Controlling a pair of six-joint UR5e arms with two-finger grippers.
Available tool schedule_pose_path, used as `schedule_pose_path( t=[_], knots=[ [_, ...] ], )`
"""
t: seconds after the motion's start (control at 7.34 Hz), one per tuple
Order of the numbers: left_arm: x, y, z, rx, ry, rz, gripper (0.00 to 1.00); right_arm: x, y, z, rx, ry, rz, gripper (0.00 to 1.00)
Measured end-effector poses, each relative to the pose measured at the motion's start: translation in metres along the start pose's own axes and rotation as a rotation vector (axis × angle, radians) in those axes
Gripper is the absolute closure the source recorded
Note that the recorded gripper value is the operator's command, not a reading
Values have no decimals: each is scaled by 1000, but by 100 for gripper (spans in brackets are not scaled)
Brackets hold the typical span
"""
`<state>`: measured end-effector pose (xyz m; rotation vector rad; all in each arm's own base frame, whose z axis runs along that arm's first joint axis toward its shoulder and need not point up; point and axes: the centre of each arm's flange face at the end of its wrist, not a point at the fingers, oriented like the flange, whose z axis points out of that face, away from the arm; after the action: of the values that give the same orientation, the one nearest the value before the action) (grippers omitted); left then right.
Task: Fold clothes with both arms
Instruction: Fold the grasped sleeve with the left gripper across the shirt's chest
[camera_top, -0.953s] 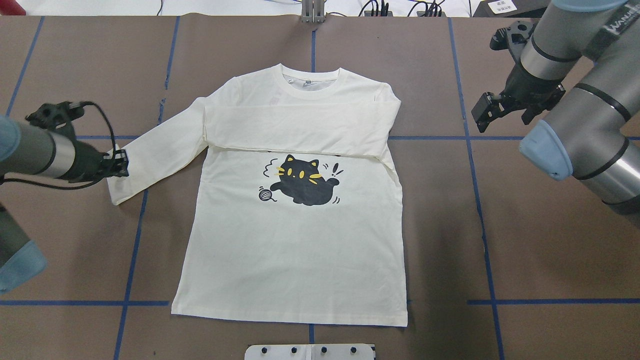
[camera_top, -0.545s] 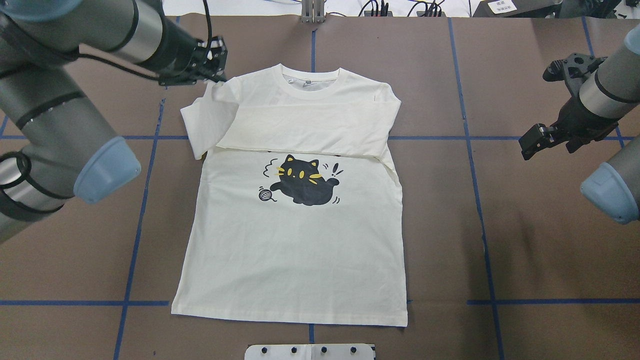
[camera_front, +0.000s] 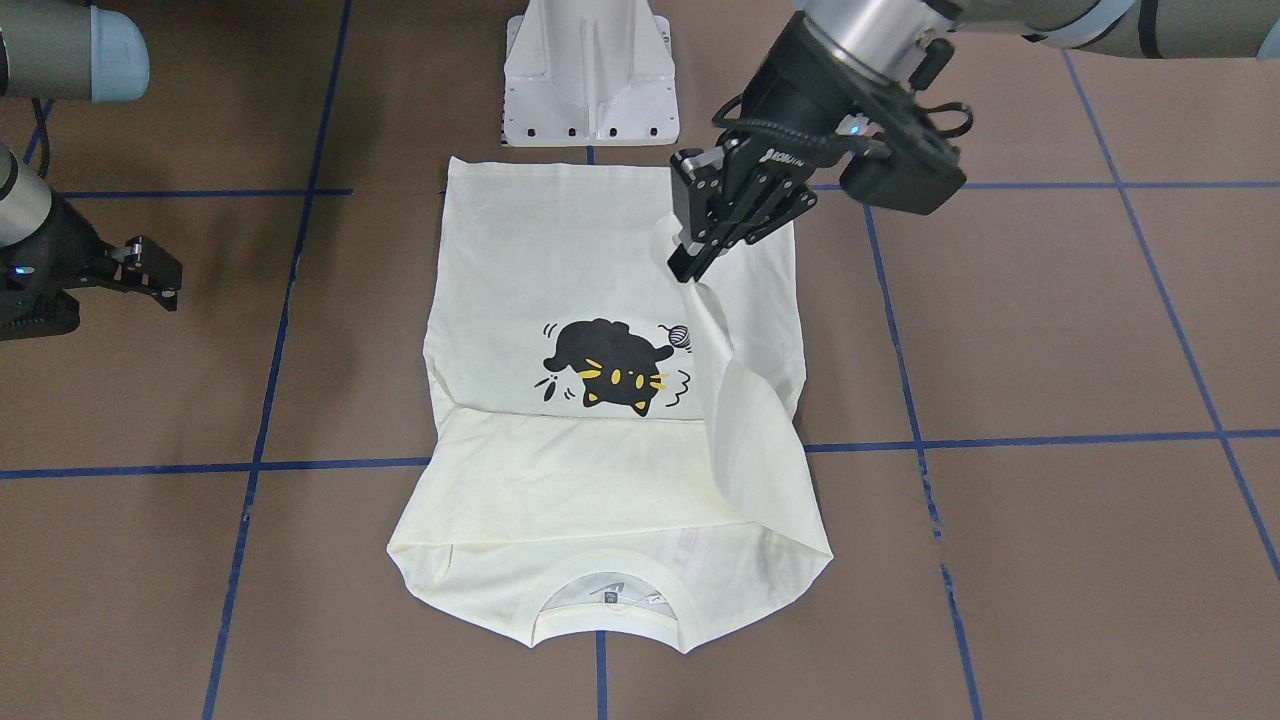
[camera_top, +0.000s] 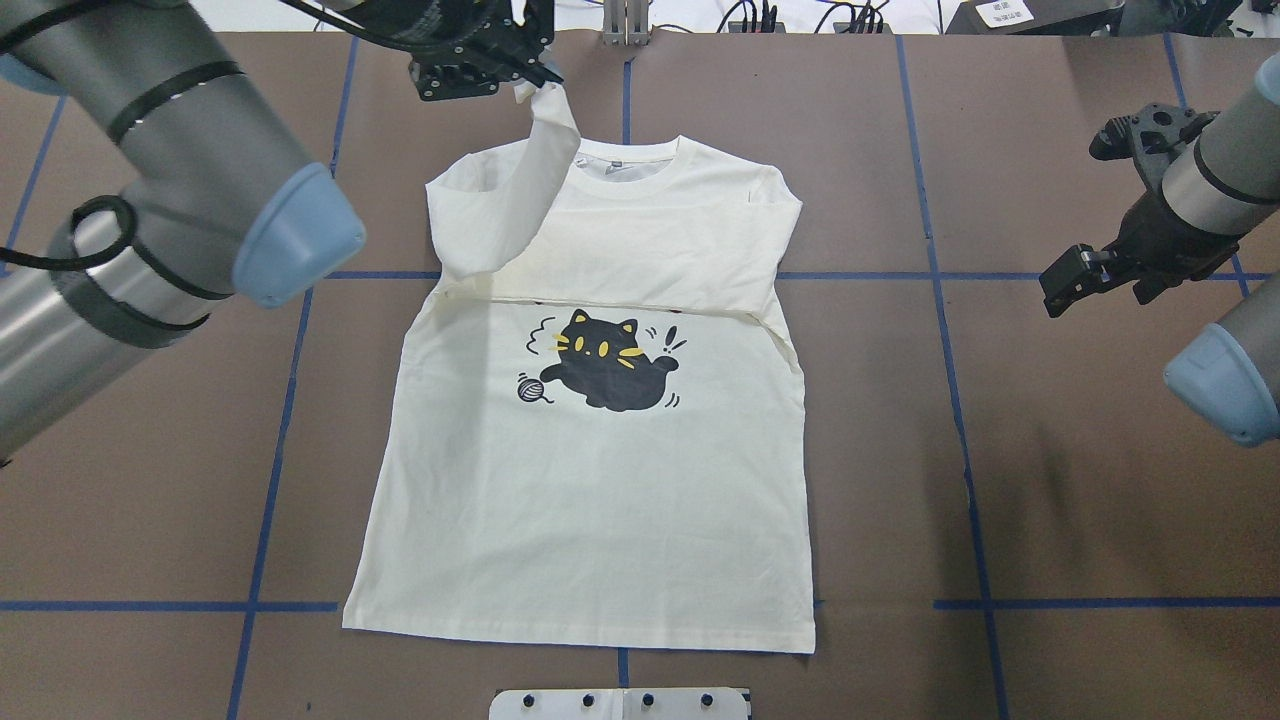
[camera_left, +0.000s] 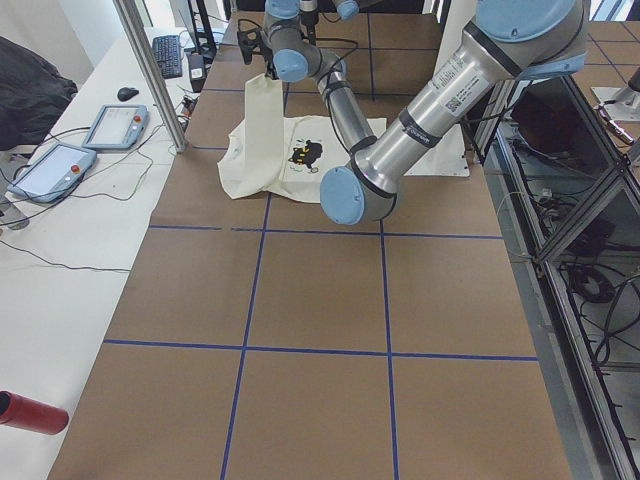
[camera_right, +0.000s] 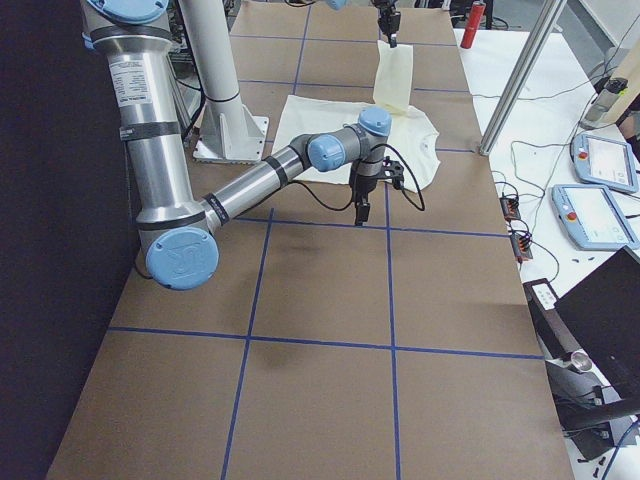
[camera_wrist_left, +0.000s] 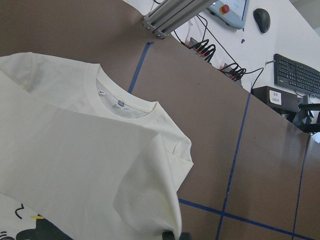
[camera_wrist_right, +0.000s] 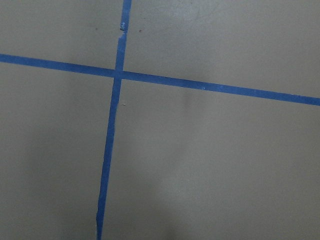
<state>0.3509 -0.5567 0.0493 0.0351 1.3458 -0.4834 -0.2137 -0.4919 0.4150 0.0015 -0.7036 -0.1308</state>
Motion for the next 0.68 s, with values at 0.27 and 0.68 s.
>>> schedule_pose_path(
  t=[0.27,0.68],
  knots=[
    [25,19,100,38,10,-70,100,-1,-2,-1,2,-1,-1,0],
    [62,91,258,156,31,-133,0,-7,-5,-3,3,-12,2,0]
  ],
)
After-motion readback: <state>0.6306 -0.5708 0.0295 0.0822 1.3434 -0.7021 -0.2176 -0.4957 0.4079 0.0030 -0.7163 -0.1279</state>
